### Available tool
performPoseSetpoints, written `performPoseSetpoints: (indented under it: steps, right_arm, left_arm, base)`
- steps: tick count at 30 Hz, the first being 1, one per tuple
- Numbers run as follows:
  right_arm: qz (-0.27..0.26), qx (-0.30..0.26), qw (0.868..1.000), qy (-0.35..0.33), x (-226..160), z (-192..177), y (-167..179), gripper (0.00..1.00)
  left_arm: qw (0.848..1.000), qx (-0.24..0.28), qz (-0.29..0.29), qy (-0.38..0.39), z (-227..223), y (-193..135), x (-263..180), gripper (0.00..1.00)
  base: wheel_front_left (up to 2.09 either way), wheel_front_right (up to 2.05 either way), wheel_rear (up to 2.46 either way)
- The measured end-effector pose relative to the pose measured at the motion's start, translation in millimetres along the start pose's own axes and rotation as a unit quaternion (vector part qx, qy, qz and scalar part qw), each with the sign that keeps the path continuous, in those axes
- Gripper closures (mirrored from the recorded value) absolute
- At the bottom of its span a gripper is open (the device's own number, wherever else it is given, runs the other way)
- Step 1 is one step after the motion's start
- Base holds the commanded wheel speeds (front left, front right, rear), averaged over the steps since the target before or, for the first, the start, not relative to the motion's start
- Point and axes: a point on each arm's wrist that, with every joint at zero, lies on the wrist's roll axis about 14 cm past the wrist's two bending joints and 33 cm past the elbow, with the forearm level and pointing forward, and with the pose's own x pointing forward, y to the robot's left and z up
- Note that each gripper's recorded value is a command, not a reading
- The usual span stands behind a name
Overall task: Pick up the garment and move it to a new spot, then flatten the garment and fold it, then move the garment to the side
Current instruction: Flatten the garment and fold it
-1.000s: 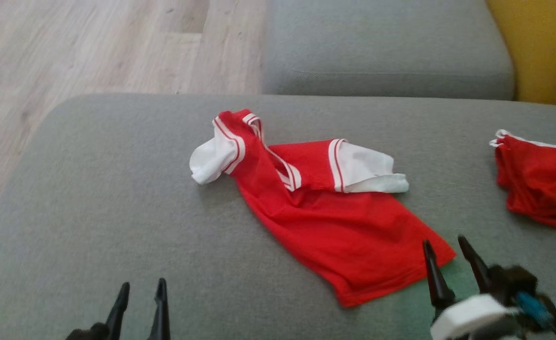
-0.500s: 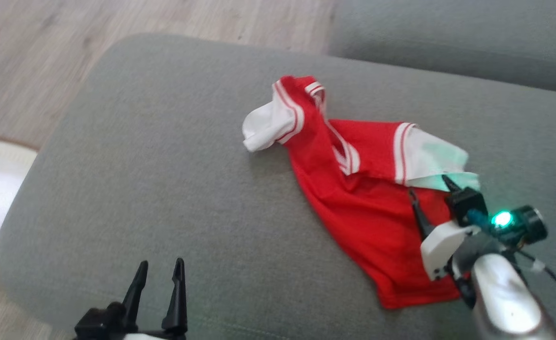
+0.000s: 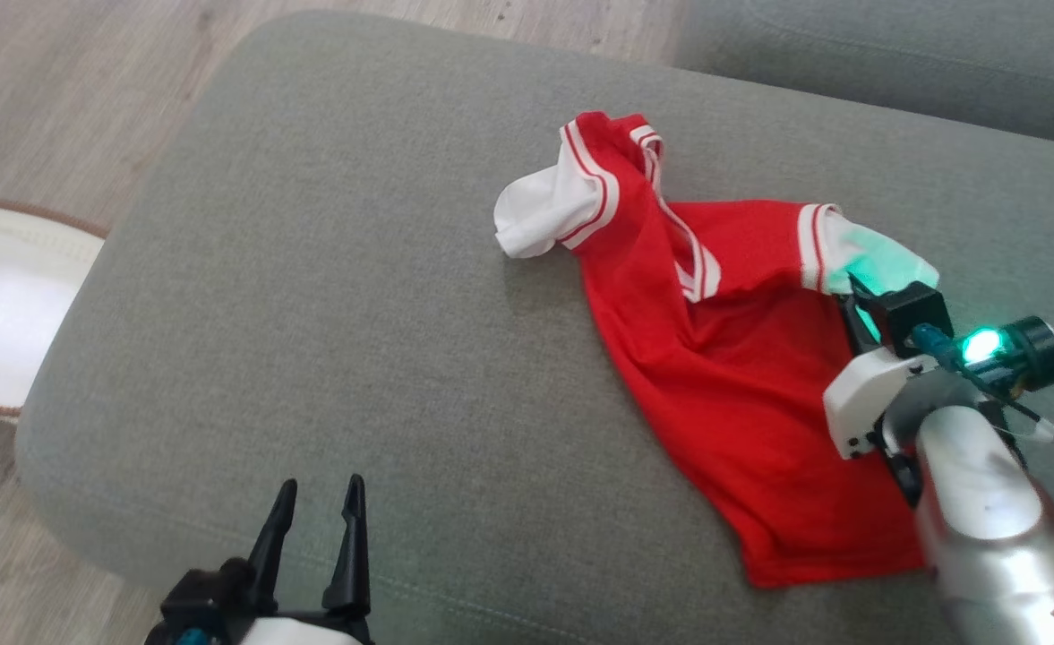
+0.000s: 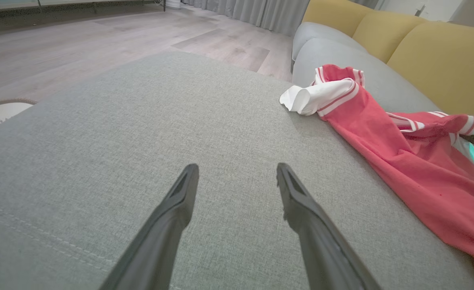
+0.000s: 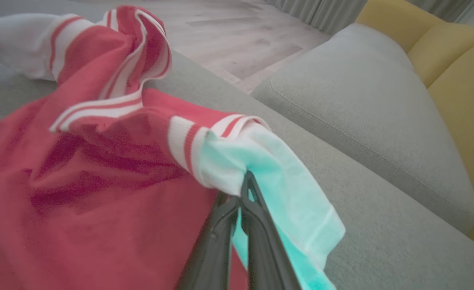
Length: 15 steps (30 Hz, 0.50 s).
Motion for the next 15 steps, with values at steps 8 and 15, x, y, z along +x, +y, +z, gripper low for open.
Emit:
performPoseSetpoints:
  steps: [8,15]
  right_arm:
    - [0.006,0.014,0.995,-0.102,-7.8,61.2,12.9,1.00]
    - [0.063,0.019,0.976,-0.207,-27.6,134.7,54.4,1.00]
  left_arm:
    - [1.000,0.005,-0.018,-0.017,7.5,-7.7,0.5,0.00]
    - [0.999,0.008,-0.025,-0.037,17.4,-7.6,-3.7,0.00]
  base:
    - [0.00,0.00,0.00]
    - [0.00,0.00,0.00]
